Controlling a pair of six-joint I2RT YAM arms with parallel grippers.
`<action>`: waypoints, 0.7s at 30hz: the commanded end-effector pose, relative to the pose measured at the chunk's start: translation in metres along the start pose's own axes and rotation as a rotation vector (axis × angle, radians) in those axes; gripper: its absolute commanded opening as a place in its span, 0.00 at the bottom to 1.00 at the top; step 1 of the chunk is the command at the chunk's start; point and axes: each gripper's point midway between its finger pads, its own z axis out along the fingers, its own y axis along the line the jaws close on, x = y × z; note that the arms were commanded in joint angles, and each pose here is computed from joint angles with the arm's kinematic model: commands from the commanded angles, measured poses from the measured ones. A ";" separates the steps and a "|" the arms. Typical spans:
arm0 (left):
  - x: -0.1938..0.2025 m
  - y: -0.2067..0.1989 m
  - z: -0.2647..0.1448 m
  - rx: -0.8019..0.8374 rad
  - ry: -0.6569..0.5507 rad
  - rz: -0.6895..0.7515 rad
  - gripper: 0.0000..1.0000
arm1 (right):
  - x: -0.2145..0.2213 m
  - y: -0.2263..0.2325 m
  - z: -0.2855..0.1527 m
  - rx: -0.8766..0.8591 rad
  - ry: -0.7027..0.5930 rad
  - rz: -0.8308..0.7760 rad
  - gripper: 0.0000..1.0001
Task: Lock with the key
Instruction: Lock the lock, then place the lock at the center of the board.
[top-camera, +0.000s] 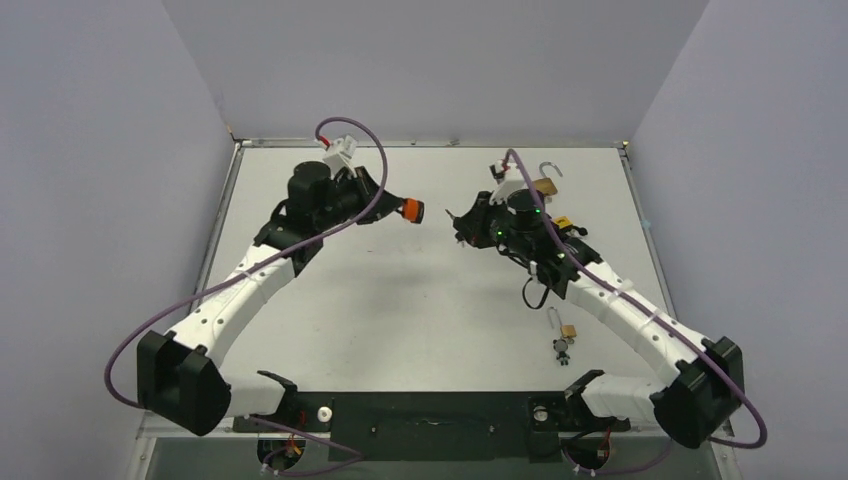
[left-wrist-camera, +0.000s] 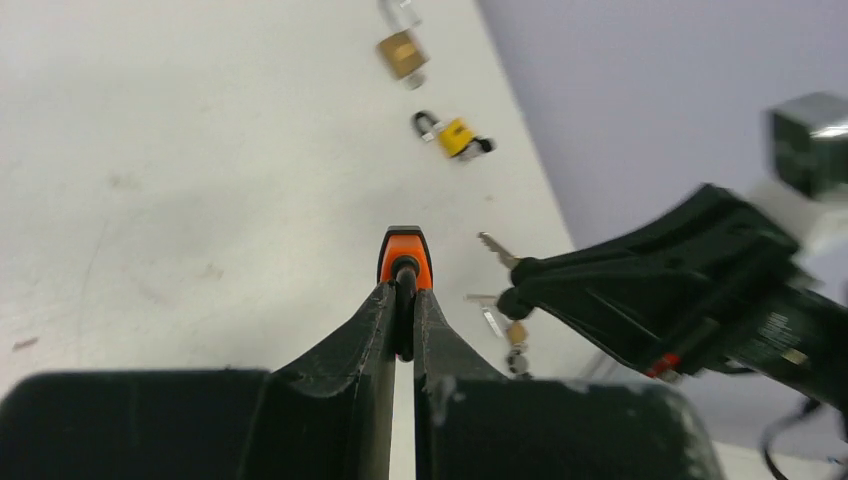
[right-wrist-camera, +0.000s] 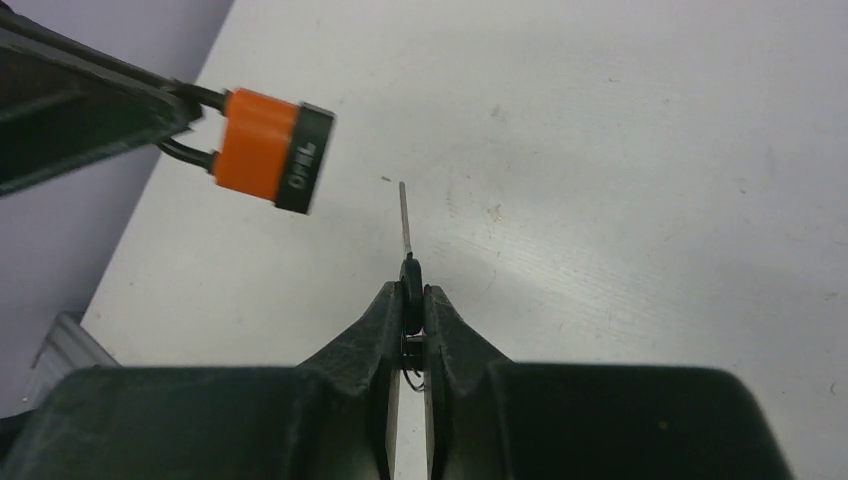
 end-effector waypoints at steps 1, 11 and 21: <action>0.018 0.066 0.021 -0.294 -0.058 0.006 0.00 | -0.011 -0.016 0.026 0.226 -0.027 -0.051 0.00; 0.076 0.150 0.044 -0.647 0.019 0.086 0.00 | 0.050 -0.031 0.105 0.316 0.148 -0.054 0.00; 0.114 0.176 0.056 -0.731 0.110 0.099 0.00 | 0.095 -0.023 0.150 0.288 0.220 0.015 0.00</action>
